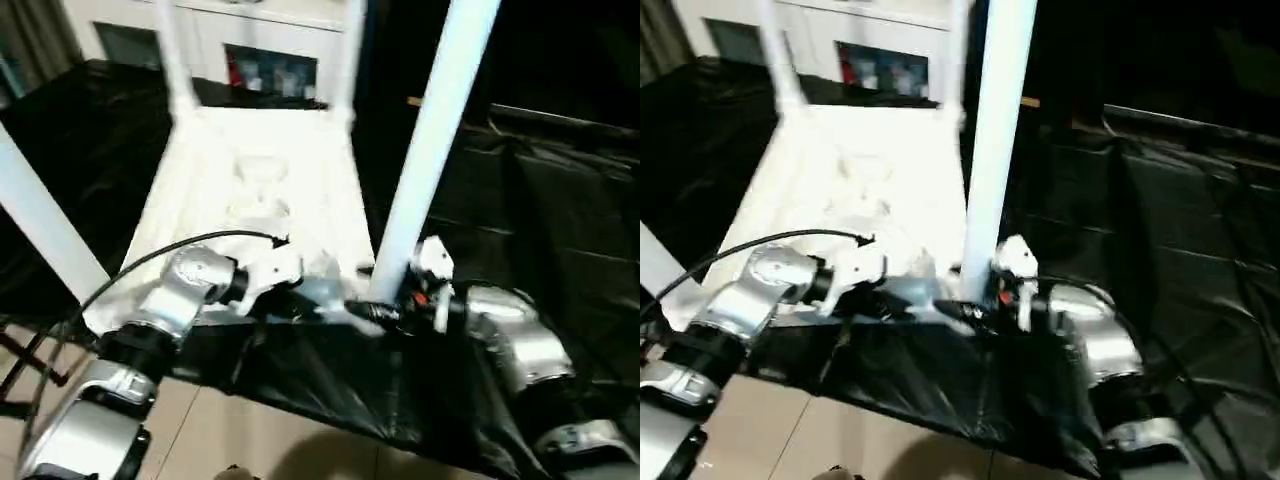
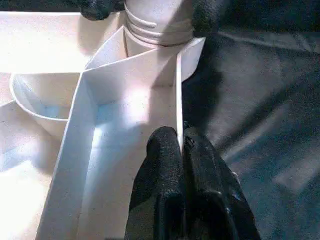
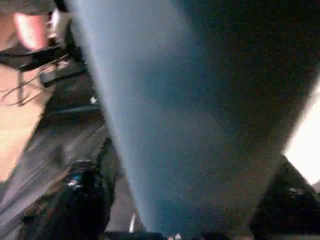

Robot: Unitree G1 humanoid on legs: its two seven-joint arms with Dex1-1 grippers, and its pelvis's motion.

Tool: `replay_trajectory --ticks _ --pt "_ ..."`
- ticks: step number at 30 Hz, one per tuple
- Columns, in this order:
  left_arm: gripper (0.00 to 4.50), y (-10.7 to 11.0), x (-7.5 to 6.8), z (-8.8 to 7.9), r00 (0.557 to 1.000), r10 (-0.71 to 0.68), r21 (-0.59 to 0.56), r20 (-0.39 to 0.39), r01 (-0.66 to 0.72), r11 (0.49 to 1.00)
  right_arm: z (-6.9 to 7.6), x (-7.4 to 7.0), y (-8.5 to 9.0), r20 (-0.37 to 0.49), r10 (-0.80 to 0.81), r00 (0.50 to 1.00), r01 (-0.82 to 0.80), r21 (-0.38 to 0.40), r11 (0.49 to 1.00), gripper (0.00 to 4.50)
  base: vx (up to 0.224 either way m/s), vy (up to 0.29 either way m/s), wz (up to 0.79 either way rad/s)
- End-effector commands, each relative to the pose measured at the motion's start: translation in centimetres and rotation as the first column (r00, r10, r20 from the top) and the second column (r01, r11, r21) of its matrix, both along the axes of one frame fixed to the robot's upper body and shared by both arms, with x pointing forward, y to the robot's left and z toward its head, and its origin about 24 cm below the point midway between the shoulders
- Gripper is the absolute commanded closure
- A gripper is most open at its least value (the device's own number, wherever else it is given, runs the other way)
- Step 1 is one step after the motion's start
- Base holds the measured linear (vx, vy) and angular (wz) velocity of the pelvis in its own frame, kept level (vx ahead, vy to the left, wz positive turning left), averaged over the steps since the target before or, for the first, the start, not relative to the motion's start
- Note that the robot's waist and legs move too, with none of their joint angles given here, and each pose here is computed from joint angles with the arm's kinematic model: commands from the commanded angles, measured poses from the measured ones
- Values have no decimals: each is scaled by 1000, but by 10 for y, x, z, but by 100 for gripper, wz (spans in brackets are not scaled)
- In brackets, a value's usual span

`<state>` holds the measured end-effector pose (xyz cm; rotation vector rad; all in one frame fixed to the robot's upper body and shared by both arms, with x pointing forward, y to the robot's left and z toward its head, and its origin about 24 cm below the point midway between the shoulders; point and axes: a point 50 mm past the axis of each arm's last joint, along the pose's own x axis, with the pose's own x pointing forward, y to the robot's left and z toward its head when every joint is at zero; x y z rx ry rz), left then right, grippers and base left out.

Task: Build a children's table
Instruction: Rotate leg to tighten

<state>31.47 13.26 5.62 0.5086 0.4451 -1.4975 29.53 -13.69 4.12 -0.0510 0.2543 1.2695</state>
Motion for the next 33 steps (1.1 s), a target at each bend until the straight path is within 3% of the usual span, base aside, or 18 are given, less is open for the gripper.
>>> replay_trajectory --ticks 1,5,6,11,16,18,22,23,25,29,30,33 --pt "450 -5 -5 -3 998 -64 9 -16 64 998 -8 -8 3 -60 79 995 -81 -27 996 159 0 0 0" --pt "450 -2 -5 -3 997 -74 19 -21 74 997 -10 -11 3 -71 102 992 -105 -39 994 179 0 0 0" --pt "450 -2 -5 -3 997 -72 19 -22 72 997 -11 -12 3 -76 111 991 -115 -49 992 203 0 0 0" --pt "450 2 -3 -3 998 -48 10 -37 49 999 -16 -15 6 -96 125 987 -131 -56 990 218 0 0 0" --pt "450 2 1 -6 1000 15 21 -17 -15 1000 -24 -18 7 -125 47 991 -51 -36 998 224 0 0 0" --pt "450 -1 6 -7 996 93 25 6 -93 995 -30 -16 8 -130 -69 989 67 -21 998 227 0 0 0" --pt "450 -19 14 -8 970 238 -20 40 -237 971 -43 -9 12 -146 -343 928 344 -17 939 240 0 0 0" --pt "450 -19 14 -8 970 238 -20 40 -237 971 -43 -9 12 -146 -343 928 344 -17 939 240 0 0 0" --pt "450 -37 14 -12 956 291 -40 41 -289 956 -51 -5 21 -179 -483 857 488 -21 873 242 0 0 0" --pt "450 -57 10 -14 950 310 -57 31 -308 950 -51 4 40 -224 -587 778 601 -9 799 244 0 0 0" --pt "450 -66 8 -16 947 321 -57 33 -319 946 -48 11 57 -236 -624 745 641 -6 768 244 0 0 0" --pt "450 -69 7 -18 946 323 -49 36 -321 946 -42 14 71 -221 -623 750 640 9 768 244 0 0 0"
